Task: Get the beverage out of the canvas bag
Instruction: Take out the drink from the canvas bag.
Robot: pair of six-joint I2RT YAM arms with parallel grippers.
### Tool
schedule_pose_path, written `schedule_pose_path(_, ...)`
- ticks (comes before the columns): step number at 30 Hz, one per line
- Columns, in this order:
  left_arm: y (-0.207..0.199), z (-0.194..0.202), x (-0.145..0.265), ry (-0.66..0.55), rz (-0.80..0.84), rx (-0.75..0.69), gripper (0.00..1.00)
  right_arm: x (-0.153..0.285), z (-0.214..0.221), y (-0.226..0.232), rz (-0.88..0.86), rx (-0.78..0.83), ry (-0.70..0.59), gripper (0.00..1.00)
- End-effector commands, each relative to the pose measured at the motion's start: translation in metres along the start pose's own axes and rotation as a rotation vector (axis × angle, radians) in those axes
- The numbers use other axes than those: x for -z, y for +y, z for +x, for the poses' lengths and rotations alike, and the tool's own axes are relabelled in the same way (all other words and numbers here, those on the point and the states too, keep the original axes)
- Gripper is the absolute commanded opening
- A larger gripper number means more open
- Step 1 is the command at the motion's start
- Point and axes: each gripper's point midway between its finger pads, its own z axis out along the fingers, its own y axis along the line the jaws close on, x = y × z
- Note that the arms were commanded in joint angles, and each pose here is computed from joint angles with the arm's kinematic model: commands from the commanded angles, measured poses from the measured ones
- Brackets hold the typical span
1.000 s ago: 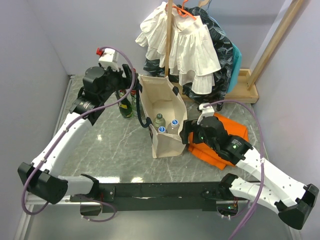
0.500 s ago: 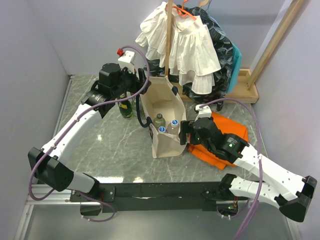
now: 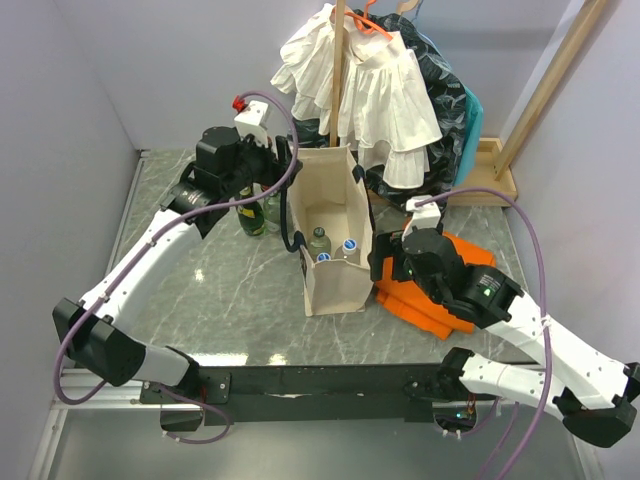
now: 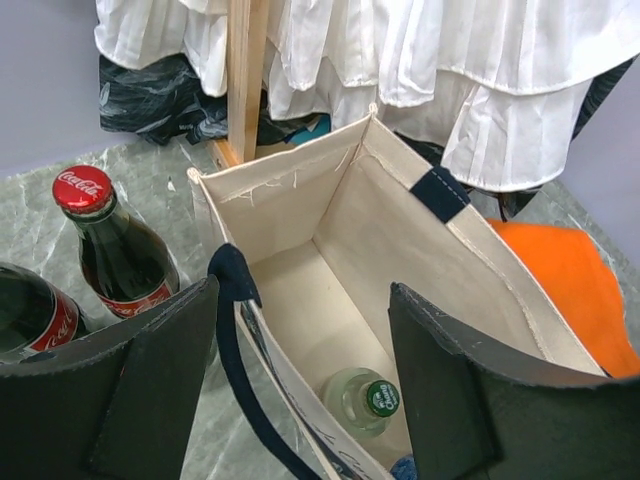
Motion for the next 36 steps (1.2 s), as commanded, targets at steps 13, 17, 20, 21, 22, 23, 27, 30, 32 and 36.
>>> schedule_pose_path(13,-0.009,-0.023,0.016,-0.092,0.023,0.005,0.73,0.003,-0.046,0.048,-0.103,0.075,-0.101,1.00)
schedule_pose_path(17,-0.010,-0.022,0.017,-0.088,0.028,0.005,0.73,-0.005,-0.051,0.057,-0.104,0.125,-0.095,1.00)
schedule_pose_path(20,-0.010,-0.023,0.017,-0.089,0.029,0.005,0.73,-0.012,-0.050,0.064,-0.110,0.159,-0.086,1.00)
schedule_pose_path(21,-0.010,-0.023,0.017,-0.089,0.029,0.005,0.73,-0.014,-0.049,0.065,-0.111,0.164,-0.085,1.00)
schedule_pose_path(22,-0.010,-0.022,0.017,-0.089,0.030,0.005,0.73,-0.015,-0.048,0.068,-0.120,0.177,-0.082,1.00)
schedule_pose_path(23,-0.010,-0.022,0.017,-0.087,0.030,0.007,0.73,-0.019,-0.045,0.069,-0.119,0.185,-0.073,1.00)
schedule_pose_path(27,-0.011,-0.022,0.017,-0.085,0.034,0.010,0.73,-0.023,-0.040,0.073,-0.127,0.199,-0.063,1.00)
schedule_pose_path(30,-0.011,-0.021,0.016,-0.086,0.034,0.010,0.73,-0.018,-0.038,0.076,-0.144,0.202,-0.058,1.00)
schedule_pose_path(32,-0.011,-0.021,0.015,-0.083,0.034,0.008,0.73,-0.014,-0.034,0.079,-0.160,0.197,-0.047,1.00)
schedule_pose_path(36,-0.012,-0.021,0.014,-0.081,0.038,0.007,0.72,-0.006,-0.015,0.079,-0.184,0.199,0.013,1.00)
